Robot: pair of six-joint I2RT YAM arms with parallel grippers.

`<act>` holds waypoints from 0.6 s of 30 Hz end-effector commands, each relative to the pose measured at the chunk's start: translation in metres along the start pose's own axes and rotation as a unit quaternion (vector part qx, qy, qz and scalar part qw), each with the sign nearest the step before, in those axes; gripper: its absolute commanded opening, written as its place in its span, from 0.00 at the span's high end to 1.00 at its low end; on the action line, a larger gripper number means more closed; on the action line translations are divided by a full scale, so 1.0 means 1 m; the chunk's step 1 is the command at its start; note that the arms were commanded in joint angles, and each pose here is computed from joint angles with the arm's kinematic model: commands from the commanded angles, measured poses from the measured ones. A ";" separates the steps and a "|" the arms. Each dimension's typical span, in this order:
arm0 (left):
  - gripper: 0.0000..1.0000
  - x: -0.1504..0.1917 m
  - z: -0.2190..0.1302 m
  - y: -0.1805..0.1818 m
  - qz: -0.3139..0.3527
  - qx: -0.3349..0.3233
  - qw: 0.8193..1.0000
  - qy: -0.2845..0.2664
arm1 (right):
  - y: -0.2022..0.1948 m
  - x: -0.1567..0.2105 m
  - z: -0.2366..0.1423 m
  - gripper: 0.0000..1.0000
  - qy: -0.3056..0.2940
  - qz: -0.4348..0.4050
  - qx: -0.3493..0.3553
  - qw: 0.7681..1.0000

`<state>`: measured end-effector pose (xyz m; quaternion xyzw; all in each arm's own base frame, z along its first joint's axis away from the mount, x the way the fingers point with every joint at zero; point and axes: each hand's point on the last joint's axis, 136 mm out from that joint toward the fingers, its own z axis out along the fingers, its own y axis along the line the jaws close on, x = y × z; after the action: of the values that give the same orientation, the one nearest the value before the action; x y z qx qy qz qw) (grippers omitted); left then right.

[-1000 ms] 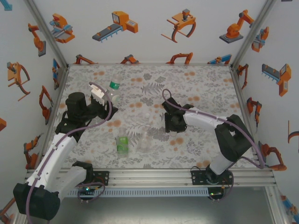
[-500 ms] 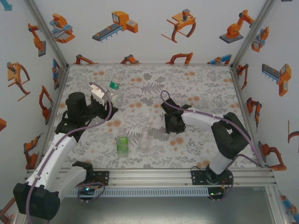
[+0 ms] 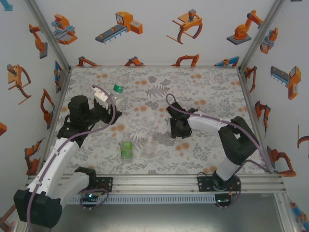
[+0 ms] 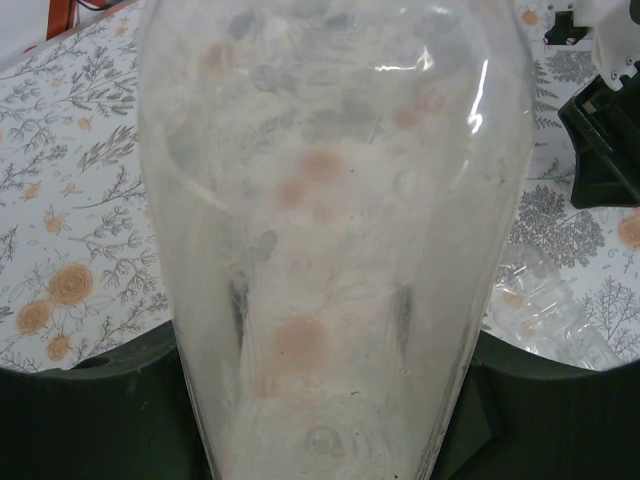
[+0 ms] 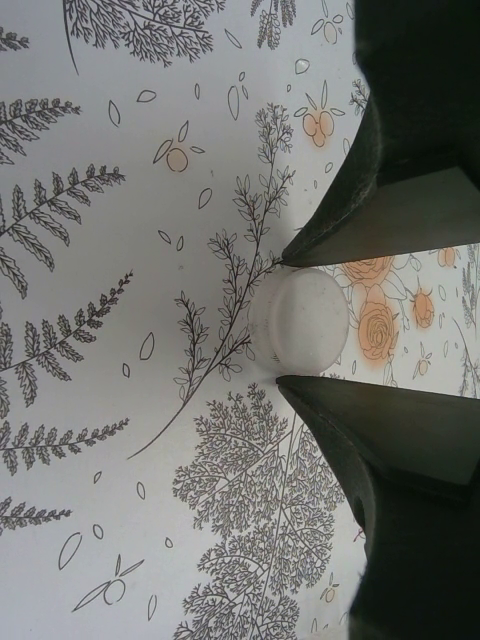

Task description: Screw on the bottle caps

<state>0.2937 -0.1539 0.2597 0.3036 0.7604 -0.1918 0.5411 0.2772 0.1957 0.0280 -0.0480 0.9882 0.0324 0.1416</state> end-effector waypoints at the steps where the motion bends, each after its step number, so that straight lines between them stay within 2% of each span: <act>1: 0.99 -0.015 -0.002 -0.003 0.005 0.009 1.000 -0.017 | -0.002 0.017 0.008 0.53 0.027 -0.011 0.004 1.000; 9: 0.99 -0.016 -0.002 -0.003 0.006 0.011 1.000 -0.018 | 0.001 0.019 0.008 0.53 0.034 -0.013 0.002 0.999; 12: 0.99 -0.015 -0.001 -0.003 0.005 0.012 1.000 -0.016 | 0.002 0.018 0.007 0.49 0.034 -0.015 0.002 0.999; 18: 0.99 -0.015 -0.001 -0.004 0.004 0.013 1.000 -0.014 | 0.002 0.018 0.007 0.53 0.035 -0.016 0.004 0.999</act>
<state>0.2950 -0.1553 0.2557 0.3048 0.7634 -0.1944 0.5353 0.2739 0.1991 0.0277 -0.0549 0.9883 0.0357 0.1374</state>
